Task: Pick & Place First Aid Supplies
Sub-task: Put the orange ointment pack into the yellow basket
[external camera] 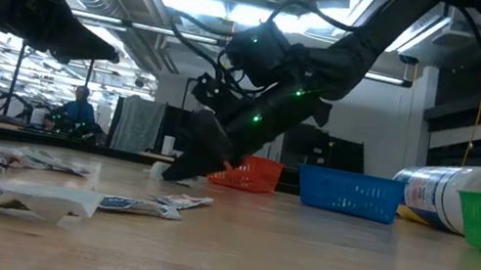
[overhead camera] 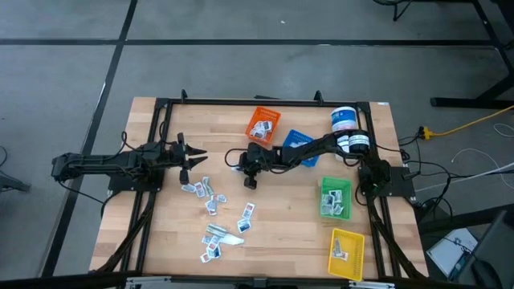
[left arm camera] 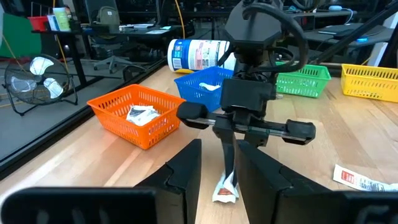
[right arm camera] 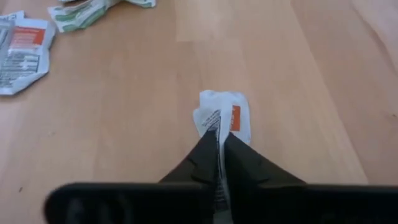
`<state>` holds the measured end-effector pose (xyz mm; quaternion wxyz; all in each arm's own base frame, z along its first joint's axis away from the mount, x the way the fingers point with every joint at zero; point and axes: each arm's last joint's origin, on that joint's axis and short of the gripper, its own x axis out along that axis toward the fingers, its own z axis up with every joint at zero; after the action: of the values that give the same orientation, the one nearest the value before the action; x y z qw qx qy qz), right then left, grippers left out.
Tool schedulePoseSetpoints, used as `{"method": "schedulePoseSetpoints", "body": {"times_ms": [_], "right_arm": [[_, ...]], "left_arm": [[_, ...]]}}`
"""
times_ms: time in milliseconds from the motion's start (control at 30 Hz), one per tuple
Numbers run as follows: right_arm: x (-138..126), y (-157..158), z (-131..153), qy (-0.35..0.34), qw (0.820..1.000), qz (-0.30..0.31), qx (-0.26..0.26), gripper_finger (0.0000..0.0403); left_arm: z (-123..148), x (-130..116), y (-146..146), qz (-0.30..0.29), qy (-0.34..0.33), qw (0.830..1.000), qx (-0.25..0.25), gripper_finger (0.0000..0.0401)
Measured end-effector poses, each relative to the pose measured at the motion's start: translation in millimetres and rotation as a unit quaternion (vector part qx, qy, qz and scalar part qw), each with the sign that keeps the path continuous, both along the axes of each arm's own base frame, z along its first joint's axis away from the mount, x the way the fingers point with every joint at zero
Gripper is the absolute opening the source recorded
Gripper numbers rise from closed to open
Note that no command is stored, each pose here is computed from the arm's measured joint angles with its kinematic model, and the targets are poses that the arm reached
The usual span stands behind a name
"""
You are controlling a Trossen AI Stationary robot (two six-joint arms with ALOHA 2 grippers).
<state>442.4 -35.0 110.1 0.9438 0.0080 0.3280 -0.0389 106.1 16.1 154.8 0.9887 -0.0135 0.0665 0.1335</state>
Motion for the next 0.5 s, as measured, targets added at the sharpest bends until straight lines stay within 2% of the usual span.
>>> {"method": "schedulePoseSetpoints", "body": {"times_ms": [133, 367, 500], "right_arm": [[-1.6, 3.3, 4.0, 0.005, 1.0, 0.01, -0.01, 0.0008], [-7.6, 24.4, 31.2, 0.006, 0.998, 0.012, -0.058, 0.003], [-18.6, 44.9, 43.0, 0.048, 0.997, 0.038, -0.056, 0.0013]], "left_arm": [[0.1, 0.0, 0.0, 0.0, 0.0, 1.0, 0.0, 0.0091], [0.1, 0.0, 0.0, 0.0, 0.0, 1.0, 0.0, 0.0091], [0.1, 0.0, 0.0, 0.0, 0.0, 1.0, 0.0, 0.0091]]}}
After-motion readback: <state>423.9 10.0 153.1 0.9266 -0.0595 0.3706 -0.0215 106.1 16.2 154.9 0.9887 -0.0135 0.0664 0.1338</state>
